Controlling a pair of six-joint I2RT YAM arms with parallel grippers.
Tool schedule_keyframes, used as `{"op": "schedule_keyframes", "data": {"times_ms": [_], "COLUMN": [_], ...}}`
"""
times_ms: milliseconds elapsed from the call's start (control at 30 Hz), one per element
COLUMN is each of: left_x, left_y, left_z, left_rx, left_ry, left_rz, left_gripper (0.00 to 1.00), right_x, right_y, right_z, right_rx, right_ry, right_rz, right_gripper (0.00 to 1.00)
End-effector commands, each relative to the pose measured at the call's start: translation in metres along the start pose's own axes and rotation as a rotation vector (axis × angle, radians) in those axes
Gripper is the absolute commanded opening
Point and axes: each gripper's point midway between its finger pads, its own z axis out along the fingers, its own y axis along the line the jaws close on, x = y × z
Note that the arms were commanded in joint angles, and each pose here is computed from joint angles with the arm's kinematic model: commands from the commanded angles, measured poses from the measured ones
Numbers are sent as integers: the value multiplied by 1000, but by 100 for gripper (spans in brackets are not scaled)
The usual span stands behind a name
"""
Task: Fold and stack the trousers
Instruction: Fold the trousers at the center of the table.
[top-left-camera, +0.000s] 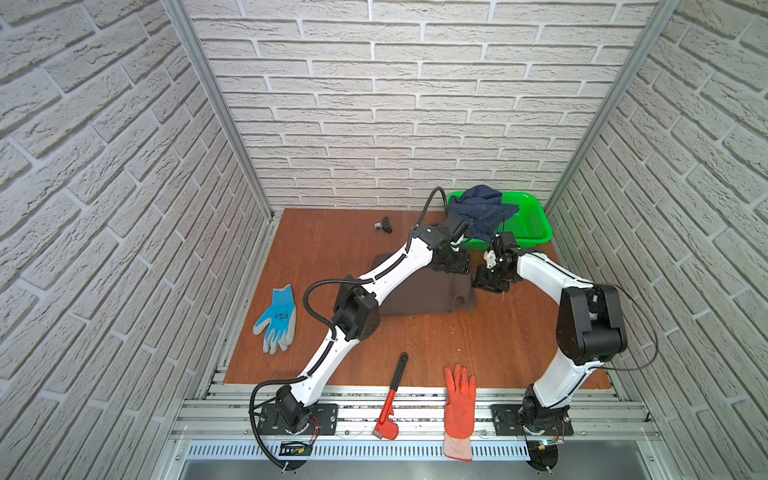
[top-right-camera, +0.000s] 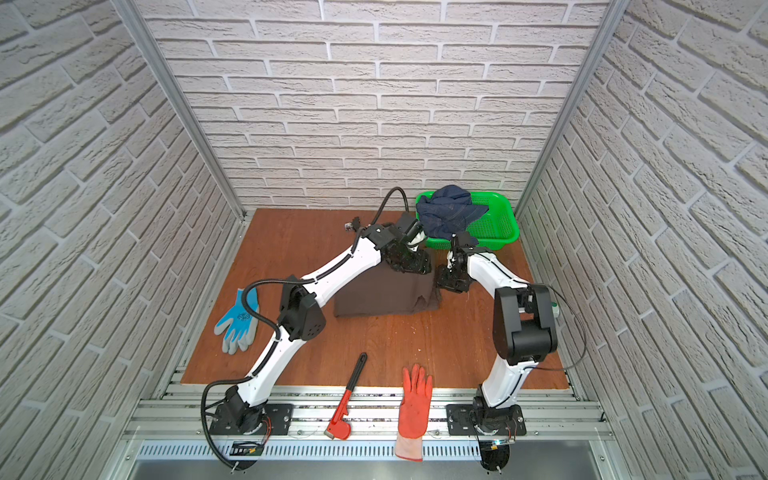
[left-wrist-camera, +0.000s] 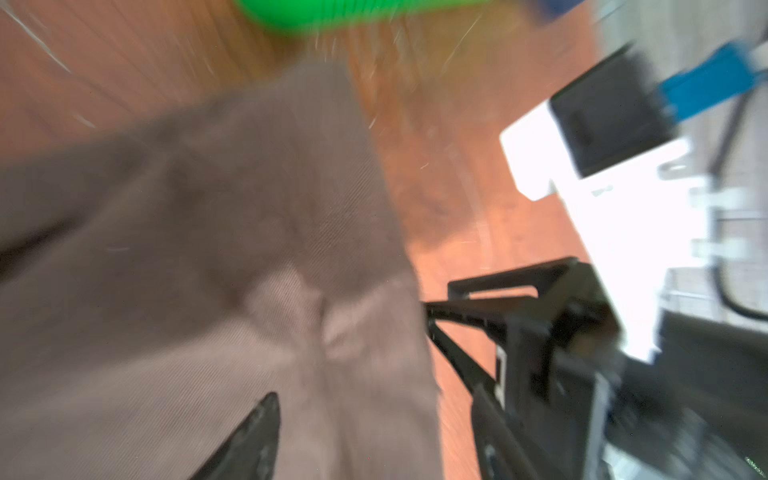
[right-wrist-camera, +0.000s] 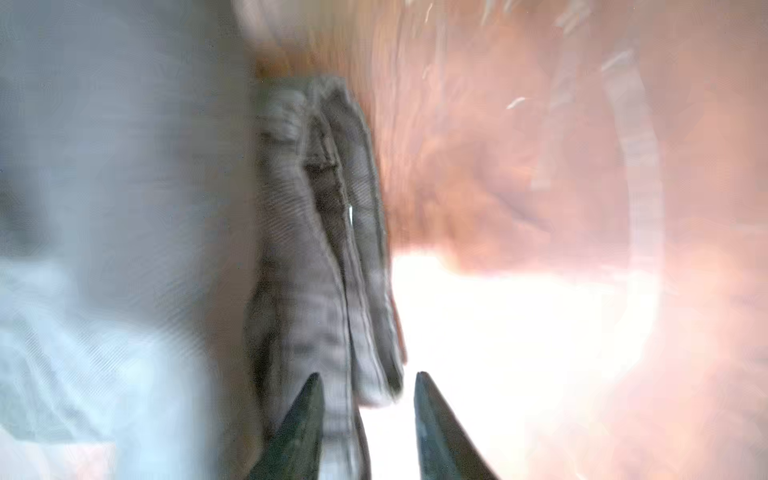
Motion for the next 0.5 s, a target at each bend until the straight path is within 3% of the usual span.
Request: {"op": "schedule_keyframes", "data": {"times_ms": [0,167,467], "left_x": [-39,-15,55], "left_y": [-2,58,151], "left_z": [-78,-90,-25], "left_rx": [7,-72,-115], "left_ry": [-189,-172,-22], "left_rz": [44,-24,-213], "left_gripper": [77,79,79], "right_x": [-10,-5,7], "right_y": [-2,20,91], "right_z": [-41,-53,-25], "right_rx": [52,-4,-135], "right_ry": [-85,-89,-14], "right_rz": [-14,-52,-192], "right_gripper": [44,47,39]}}
